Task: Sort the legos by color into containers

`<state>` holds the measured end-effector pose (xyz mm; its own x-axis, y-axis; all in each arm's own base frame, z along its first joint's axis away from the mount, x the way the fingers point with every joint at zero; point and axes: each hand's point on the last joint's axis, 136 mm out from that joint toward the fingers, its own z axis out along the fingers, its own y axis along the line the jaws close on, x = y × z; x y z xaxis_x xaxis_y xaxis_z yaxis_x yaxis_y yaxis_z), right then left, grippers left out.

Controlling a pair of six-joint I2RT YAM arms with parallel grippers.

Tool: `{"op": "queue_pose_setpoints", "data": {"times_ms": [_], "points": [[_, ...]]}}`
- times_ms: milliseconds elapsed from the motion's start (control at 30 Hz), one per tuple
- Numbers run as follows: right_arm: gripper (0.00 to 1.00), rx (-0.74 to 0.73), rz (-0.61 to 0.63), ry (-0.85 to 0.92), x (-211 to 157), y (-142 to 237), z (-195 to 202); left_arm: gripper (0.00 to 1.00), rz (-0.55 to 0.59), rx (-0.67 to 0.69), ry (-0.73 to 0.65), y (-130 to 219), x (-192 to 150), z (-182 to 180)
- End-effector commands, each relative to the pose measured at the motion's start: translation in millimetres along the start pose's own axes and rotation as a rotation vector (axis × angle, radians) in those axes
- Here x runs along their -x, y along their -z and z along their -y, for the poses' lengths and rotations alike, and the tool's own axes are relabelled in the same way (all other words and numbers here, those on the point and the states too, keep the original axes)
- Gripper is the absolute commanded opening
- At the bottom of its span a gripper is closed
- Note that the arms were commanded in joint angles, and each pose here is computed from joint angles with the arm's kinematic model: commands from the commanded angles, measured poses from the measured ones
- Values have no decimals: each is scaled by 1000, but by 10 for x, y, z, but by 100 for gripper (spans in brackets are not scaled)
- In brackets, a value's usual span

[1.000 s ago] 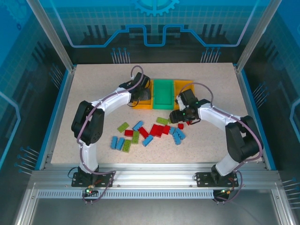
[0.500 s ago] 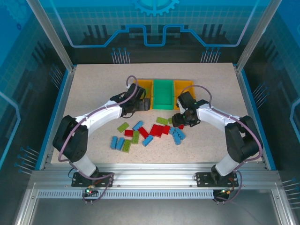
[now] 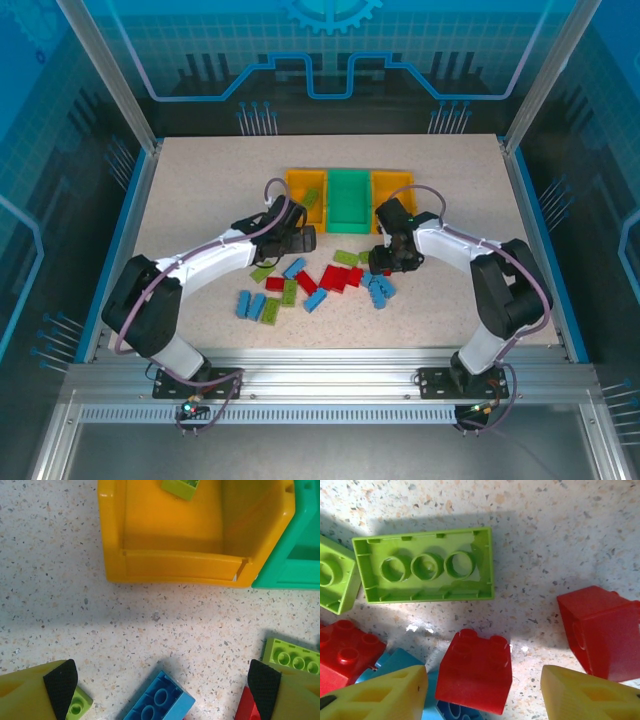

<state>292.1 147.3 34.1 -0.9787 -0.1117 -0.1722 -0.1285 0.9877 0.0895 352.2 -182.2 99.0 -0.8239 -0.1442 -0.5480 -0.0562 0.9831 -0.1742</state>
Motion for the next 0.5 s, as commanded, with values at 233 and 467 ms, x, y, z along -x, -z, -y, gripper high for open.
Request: {"op": "queue_pose_setpoints", "data": {"times_ms": [233,467], "points": [[45,-25,-22,4,19,-12,-71,93,37,10,21,80,15,-38],[34,-40,9,4,68,111,-51,93,33,17,26,63,-21,-69]]}}
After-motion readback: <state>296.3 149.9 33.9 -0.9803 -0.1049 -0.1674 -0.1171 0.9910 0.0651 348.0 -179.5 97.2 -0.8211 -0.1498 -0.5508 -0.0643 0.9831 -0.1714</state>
